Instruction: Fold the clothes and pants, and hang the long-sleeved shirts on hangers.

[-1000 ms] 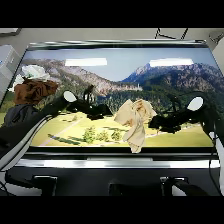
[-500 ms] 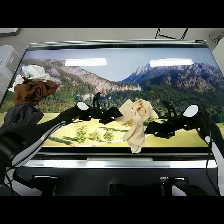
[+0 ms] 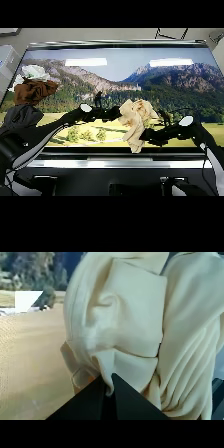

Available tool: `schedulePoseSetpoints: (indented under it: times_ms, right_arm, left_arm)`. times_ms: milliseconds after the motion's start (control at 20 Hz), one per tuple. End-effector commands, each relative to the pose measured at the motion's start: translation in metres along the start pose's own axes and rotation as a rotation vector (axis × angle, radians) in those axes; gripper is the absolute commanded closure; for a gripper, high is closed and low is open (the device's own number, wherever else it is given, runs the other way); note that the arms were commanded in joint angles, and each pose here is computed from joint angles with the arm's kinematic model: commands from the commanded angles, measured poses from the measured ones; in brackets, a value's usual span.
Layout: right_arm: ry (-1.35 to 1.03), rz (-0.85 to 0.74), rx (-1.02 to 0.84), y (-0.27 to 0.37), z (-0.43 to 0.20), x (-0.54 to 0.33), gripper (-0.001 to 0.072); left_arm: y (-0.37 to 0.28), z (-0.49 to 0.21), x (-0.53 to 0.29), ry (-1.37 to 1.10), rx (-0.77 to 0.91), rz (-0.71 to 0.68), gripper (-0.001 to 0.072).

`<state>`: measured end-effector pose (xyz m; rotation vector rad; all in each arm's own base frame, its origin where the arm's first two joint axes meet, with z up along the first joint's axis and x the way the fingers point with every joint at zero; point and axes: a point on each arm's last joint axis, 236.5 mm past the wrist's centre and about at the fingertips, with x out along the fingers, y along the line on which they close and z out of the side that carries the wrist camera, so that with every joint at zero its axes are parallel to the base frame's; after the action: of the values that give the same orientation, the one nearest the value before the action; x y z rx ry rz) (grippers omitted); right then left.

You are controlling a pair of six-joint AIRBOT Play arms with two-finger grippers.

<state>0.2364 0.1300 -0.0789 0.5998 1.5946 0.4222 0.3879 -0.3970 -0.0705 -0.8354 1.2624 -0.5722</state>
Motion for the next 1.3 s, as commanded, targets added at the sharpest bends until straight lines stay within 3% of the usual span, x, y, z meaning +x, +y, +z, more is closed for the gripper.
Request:
schedulePoseSetpoints:
  times_ms: [0,100,150,300,350,400,500,650,850,1050,1150,1250]
  right_arm:
    - [-0.01,0.079,0.049,0.008,-0.007,0.014,0.0012]
    - [-0.033,0.116,0.08,0.013,-0.005,0.017,0.0015]
    - [-0.049,0.129,0.096,0.014,-0.002,0.018,0.0051]
    - [-0.057,0.139,0.158,0.016,0.001,0.018,0.0387]
    - [-0.058,0.14,0.158,0.016,0.001,0.018,0.0634]
    - [-0.06,0.138,0.155,0.016,0.002,0.018,0.0677]
    - [-0.066,0.132,0.107,0.021,0.008,0.01,0.0679]
    - [-0.156,0.005,-0.145,0.04,0.045,-0.051,0.0679]
    - [-0.685,-0.298,-0.487,0.122,0.114,-0.259,0.0677]
    - [-1.111,-0.336,-0.648,0.217,0.064,-0.412,0.0676]
    - [-1.161,-0.308,-0.642,0.228,0.032,-0.426,0.0676]
    - [-1.065,-0.35,-0.604,0.209,0.013,-0.411,0.0675]
  left_arm:
    - [-0.011,0.004,-0.006,-0.02,0.045,-0.016,0.0685]
    - [-0.017,0.005,-0.01,-0.026,0.053,-0.024,0.0684]
    - [-0.019,0.005,-0.011,-0.027,0.055,-0.028,0.0684]
    - [-0.028,0.006,-0.017,-0.038,0.074,-0.042,0.0685]
    - [-0.034,0.007,-0.021,-0.044,0.103,-0.05,0.0685]
    - [-0.041,0.008,-0.026,-0.052,0.131,-0.061,0.0685]
    - [-0.06,0.018,-0.044,-0.091,0.199,-0.089,0.0686]
    - [-0.111,0.053,-0.117,-0.245,0.402,-0.141,0.0687]
    - [-0.235,0.089,-0.31,-0.627,0.644,-0.287,0.0686]
    - [-0.32,0.025,-0.495,-0.991,0.902,-0.387,0.0686]
    - [-0.324,-0.003,-0.533,-1.065,0.951,-0.363,0.0686]
    - [-0.317,-0.013,-0.556,-1.124,0.963,-0.293,0.0686]
